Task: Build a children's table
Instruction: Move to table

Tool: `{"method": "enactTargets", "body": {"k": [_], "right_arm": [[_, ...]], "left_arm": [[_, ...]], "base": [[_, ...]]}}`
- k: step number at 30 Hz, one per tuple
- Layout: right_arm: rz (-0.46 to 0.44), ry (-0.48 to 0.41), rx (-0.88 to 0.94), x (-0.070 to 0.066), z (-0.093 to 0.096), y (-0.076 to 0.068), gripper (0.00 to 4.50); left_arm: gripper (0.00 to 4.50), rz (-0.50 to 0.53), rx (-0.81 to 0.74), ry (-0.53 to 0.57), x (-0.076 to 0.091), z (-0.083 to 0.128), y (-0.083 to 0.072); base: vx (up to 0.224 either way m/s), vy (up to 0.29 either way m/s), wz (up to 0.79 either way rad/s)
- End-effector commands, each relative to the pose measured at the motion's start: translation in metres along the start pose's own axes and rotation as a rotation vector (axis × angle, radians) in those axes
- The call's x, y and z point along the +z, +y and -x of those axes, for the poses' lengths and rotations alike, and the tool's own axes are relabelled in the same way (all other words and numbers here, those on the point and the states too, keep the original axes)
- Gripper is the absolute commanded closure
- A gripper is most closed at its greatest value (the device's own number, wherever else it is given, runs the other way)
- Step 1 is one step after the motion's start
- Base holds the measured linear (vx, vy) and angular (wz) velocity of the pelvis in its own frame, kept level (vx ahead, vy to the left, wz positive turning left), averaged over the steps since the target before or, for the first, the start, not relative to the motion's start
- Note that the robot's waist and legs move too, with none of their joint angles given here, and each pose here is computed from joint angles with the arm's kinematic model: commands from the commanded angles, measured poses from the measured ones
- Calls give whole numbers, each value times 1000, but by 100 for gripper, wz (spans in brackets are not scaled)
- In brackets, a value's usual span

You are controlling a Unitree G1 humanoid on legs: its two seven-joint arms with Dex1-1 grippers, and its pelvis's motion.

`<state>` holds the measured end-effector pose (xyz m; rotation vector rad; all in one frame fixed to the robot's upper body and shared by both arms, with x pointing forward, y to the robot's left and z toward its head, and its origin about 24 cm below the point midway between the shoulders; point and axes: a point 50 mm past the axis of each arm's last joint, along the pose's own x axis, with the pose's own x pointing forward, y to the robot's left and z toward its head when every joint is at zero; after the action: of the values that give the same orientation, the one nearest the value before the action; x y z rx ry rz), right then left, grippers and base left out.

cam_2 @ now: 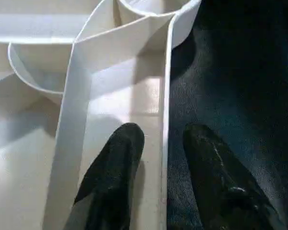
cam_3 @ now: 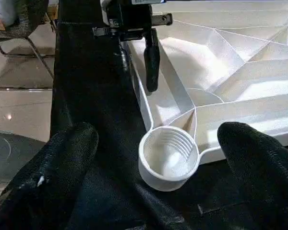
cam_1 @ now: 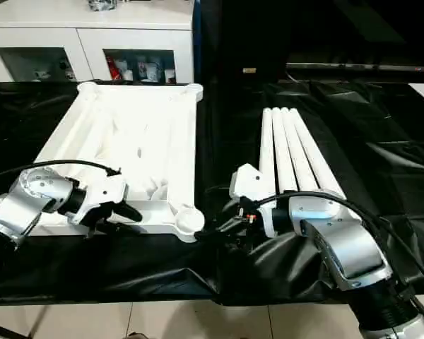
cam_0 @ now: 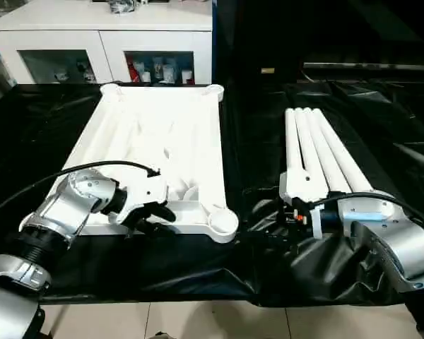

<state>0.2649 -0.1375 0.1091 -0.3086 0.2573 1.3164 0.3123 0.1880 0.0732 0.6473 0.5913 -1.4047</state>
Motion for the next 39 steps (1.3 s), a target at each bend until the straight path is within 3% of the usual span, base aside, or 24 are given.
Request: {"method": "enactTargets", "body": {"k": [1, 16, 22, 31, 39], "right_arm": [[17, -1, 6, 2, -1, 0, 0], [26, -10, -18, 3, -4, -1, 0], [27, -5, -100, 1, -4, -9, 0], [31, -5, -129, 0, -4, -13, 0], [31, 4, -158, -2, -2, -17, 0]], "left_arm": [[316, -18, 2, 13, 3, 4, 4], [444, 12, 63, 48, -5, 0, 7], [444, 77, 241, 67, -11, 4, 19], [444, 37, 322, 132, -19, 15, 23], [444, 91, 375, 219, -38, 32, 23]], "base": [[0, 0, 0], [0, 0, 0], [0, 0, 0], [0, 0, 0], [0, 0, 0]]}}
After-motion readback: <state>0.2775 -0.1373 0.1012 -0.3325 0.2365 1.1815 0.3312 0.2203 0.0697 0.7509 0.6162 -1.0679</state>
